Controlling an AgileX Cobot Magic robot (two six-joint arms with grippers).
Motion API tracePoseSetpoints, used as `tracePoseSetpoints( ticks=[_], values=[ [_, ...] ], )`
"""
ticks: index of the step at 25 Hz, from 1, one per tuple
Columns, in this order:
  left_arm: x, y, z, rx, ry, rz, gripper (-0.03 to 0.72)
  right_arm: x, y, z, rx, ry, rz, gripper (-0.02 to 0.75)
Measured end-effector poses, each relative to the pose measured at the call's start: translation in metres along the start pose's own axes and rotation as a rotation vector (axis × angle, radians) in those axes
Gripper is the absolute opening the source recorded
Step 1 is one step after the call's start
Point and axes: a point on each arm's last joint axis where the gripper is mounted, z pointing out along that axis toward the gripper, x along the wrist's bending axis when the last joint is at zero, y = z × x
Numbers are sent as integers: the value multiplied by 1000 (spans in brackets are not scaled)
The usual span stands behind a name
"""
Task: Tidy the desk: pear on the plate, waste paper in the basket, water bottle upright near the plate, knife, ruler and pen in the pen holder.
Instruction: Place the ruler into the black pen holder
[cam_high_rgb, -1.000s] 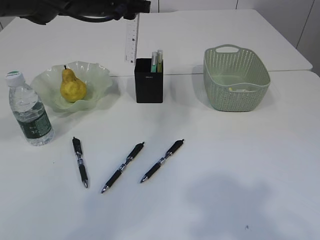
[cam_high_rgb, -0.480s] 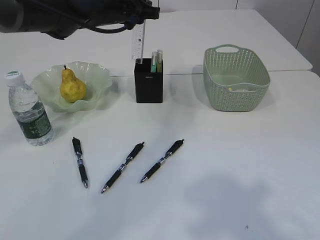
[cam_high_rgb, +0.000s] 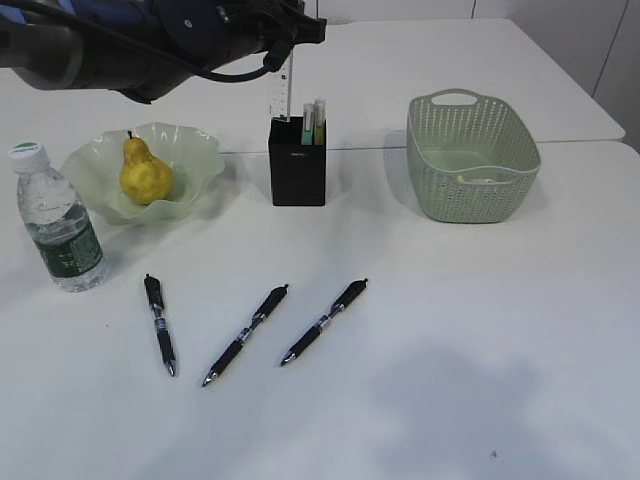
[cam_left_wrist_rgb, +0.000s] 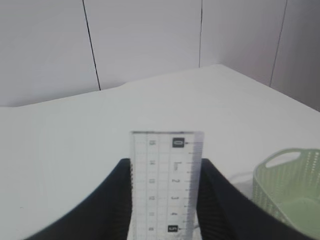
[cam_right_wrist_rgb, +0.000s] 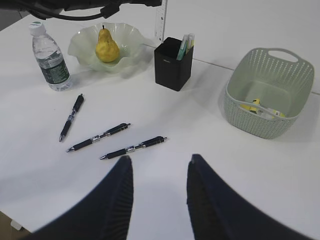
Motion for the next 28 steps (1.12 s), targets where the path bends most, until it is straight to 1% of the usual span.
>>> tracePoseSetpoints(
  ticks=[11,15,21,28],
  values=[
    [1,-15,11,-9,24,-74,271,0,0,0,0,0,0,300],
    [0,-19,16,-14,18,-59,271,0,0,0,0,0,-2,300],
    [-1,-35,21,14,18,-48,271,0,0,0,0,0,-2,300],
    [0,-49,26,24,31,-48,271,0,0,0,-3,0,-3,298]
  ],
)
